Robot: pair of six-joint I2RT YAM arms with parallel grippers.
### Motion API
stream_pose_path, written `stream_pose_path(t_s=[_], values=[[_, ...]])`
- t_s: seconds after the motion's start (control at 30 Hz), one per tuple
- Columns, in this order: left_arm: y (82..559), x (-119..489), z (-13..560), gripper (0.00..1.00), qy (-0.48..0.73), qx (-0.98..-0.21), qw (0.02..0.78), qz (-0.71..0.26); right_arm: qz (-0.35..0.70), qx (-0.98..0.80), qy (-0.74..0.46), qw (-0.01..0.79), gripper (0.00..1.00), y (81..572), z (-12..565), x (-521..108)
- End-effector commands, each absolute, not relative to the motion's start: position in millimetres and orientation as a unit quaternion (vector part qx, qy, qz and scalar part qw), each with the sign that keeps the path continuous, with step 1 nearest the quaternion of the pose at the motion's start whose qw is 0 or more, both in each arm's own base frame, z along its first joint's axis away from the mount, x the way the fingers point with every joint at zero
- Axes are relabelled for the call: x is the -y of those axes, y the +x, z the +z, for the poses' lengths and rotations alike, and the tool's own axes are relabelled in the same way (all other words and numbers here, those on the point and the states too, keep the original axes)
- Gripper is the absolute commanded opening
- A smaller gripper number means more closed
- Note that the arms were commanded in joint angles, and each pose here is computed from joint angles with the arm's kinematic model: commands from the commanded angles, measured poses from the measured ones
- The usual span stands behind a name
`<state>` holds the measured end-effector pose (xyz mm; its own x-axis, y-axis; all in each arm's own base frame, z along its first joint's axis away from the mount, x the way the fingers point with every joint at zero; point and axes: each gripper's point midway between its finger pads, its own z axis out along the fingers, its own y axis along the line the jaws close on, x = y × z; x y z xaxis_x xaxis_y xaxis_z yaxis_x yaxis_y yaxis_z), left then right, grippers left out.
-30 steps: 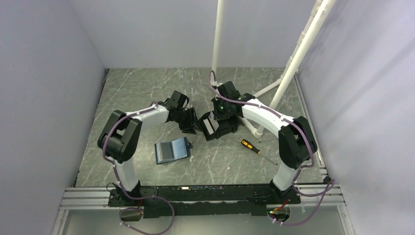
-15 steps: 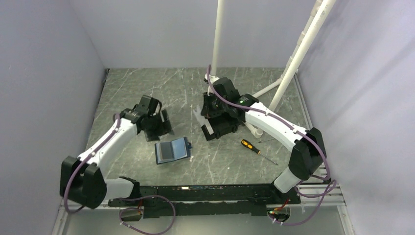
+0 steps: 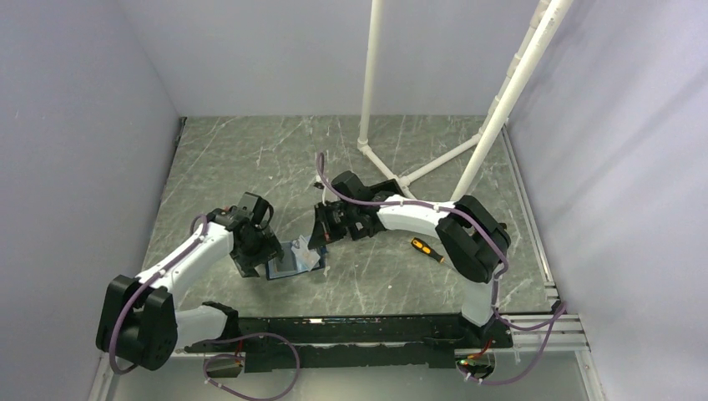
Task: Put the credit cards into the card holder
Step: Insert the credit card into the card holder.
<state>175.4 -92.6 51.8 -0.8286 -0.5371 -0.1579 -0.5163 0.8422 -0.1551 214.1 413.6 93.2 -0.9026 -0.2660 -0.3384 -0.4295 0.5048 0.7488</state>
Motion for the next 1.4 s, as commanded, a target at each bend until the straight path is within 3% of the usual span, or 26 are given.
stream_pose_path(t_s=[0.0, 0.3, 1.37], values=[[186, 87, 44, 0.69, -0.292, -0.949, 0.115, -0.040, 0.502, -0.831, -0.212, 0.111, 0.00, 218, 114, -425], [179, 78, 27, 0.53, -0.297, -0.950, 0.096, -0.011, 0.495, -0.840, -0.204, 0.086, 0.00, 214, 89, -424], [174, 80, 23, 0.50, -0.297, -0.951, 0.087, -0.017, 0.480, -0.854, -0.189, 0.069, 0.00, 227, 60, -427]])
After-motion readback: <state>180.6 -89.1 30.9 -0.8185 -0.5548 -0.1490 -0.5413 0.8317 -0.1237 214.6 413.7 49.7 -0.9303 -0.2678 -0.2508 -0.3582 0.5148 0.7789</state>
